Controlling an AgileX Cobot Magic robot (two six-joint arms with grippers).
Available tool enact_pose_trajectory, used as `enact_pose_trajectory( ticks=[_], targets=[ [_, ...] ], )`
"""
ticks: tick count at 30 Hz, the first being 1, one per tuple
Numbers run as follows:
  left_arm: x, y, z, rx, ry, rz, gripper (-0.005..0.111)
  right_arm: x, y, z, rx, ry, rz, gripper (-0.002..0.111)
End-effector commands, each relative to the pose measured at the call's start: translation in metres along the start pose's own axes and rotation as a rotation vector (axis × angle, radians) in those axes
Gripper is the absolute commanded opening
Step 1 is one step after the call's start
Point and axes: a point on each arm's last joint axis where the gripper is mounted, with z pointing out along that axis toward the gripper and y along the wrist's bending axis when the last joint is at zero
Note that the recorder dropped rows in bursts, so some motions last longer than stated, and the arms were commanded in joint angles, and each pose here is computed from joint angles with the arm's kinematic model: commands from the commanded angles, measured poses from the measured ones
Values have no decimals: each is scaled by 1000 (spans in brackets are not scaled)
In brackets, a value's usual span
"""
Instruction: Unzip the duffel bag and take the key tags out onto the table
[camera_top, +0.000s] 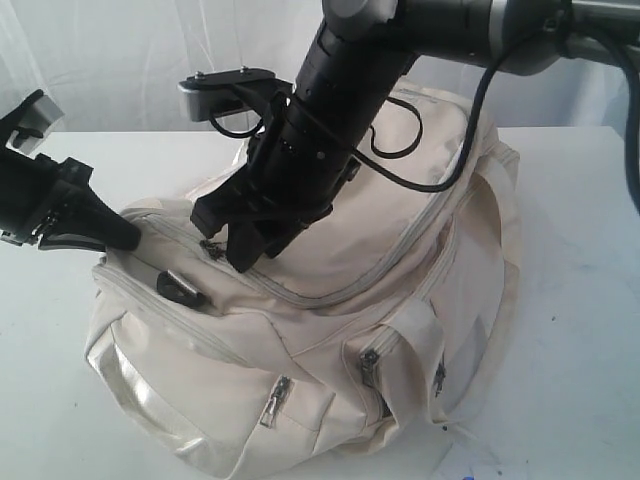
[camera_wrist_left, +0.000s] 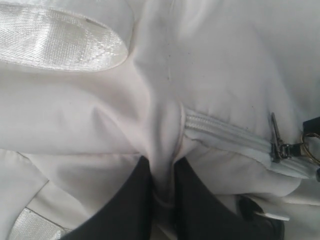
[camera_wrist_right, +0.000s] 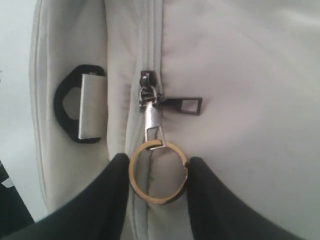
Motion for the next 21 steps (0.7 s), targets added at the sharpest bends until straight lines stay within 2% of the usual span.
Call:
enact_pose_trajectory(
  ticks=[1, 7, 21],
  targets=[
    [1, 1, -1, -11, 14, 4, 0, -3, -4, -6, 27, -67, -4, 0],
    [1, 1, -1, -11, 14, 4, 0, -17, -5, -5, 17, -211, 14, 0],
    [1, 0, -1, -9, 11, 2, 0, -37, -8, 20, -83, -349, 37, 0]
  ],
)
